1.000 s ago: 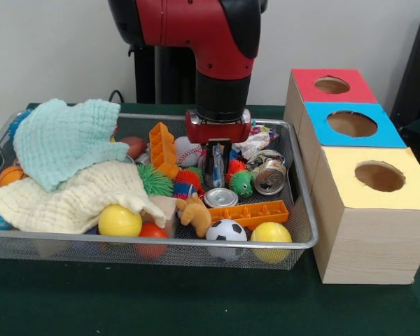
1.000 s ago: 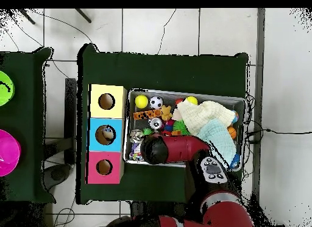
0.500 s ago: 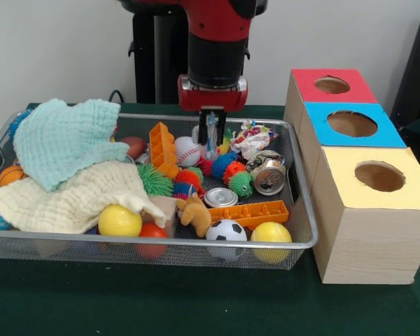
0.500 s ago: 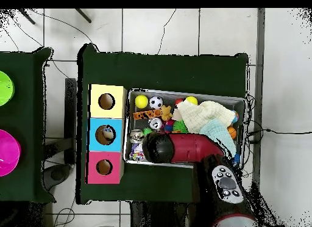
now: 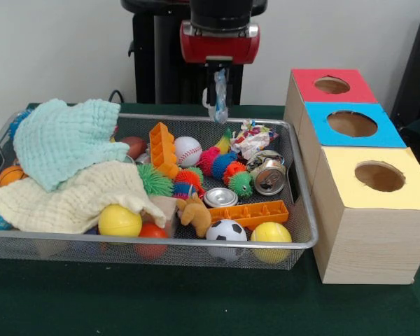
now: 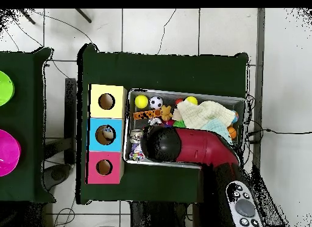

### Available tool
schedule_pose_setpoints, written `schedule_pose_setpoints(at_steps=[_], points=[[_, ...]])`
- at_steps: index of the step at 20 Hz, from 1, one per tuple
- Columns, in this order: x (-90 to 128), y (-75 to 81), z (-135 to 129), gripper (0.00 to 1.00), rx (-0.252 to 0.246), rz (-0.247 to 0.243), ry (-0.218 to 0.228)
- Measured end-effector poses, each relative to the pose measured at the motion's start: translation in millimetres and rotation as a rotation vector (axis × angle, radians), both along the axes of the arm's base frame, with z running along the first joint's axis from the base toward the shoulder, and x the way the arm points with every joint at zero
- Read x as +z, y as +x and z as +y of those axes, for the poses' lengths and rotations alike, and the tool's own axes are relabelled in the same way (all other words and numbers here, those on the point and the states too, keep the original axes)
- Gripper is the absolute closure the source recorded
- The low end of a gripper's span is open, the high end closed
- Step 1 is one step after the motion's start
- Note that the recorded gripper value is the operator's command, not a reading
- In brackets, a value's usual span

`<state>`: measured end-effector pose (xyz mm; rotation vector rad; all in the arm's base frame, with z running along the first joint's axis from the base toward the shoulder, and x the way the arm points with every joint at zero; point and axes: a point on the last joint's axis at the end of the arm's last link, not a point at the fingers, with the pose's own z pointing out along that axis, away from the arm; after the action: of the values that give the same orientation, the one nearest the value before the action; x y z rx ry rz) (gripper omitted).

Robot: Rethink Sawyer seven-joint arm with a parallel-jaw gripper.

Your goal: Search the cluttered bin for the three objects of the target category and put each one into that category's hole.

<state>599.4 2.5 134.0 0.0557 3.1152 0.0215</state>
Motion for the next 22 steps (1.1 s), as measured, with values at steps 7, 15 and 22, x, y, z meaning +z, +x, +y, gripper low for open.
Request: schedule_pose_setpoints(at_steps=[7,15,22], points=[[34,18.8,36,1.0,-0.022,-0.056,0.064],[35,33.1,93,1.0,-0.035,-0.13,0.157],[23,37.3,132,1.0,-0.048,-0.222,0.208]])
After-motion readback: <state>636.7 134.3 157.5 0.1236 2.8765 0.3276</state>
